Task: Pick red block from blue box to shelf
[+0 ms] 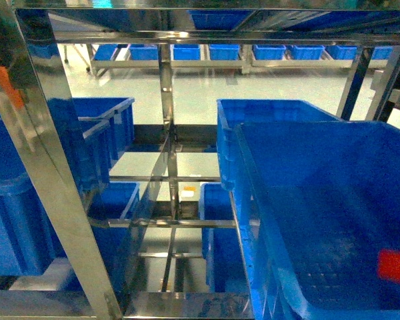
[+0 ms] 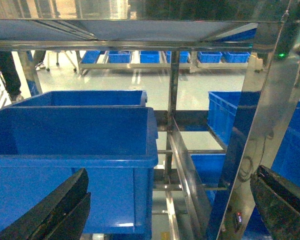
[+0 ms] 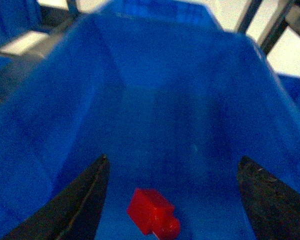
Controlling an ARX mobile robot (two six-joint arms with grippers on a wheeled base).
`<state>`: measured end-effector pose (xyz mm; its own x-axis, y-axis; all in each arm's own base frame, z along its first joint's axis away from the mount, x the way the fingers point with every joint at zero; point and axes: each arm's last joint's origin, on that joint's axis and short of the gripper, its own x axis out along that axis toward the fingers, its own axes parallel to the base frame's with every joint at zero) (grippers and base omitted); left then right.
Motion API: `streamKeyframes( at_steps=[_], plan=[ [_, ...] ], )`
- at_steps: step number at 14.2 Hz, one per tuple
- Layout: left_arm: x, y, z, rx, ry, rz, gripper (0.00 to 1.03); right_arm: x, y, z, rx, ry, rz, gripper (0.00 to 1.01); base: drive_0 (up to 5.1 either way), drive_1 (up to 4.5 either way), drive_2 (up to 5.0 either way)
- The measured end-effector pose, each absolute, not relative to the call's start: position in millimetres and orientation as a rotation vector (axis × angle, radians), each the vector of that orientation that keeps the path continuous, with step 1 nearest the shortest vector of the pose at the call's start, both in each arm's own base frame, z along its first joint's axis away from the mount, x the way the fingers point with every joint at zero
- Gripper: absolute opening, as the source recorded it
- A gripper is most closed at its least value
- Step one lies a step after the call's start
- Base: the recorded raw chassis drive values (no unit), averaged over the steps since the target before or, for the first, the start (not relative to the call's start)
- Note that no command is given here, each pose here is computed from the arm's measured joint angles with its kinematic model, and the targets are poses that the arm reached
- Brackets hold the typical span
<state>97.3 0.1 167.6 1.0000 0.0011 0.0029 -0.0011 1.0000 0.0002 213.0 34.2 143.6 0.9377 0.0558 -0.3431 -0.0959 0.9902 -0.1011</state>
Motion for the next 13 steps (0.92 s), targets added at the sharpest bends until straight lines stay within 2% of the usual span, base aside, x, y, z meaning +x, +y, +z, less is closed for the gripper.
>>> streamKeyframes(
  at_steps=[1,2,3,7,9,10,13],
  plan=[
    [97,0,168,0.0,-0.002,0.002,0.98,207,35,157,-0.074,0.146,0.049,0.71,0.0,0.0,0.0],
    [97,0,168,0.001,-0.007,-0.001,0.98,203,30,163,-0.04,0.042,0.017,0.6,0.0,0.0,0.0],
    [97,0,168,0.0,-0.002,0.0,0.98,192,24,160,-0.026,0.029,-0.002,0.47,0.0,0.0,0.0],
    [97,0,168,0.0,-0.003,0.0,0.98,166,13,162,-0.019,0.017,-0.003,0.01,0.0,0.0,0.0],
    [97,0,168,0.0,-0.003,-0.001,0.98,156,3,162,-0.015,0.017,0.008,0.02,0.0,0.0,0.0],
    [97,0,168,0.0,-0.003,0.0,0.98,151,-2,163,-0.015,0.012,-0.02,0.02,0.0,0.0,0.0],
    [97,0,168,0.0,-0.003,0.0,0.98,140,0,164,-0.015,0.009,-0.002,0.02,0.0,0.0,0.0]
  ],
)
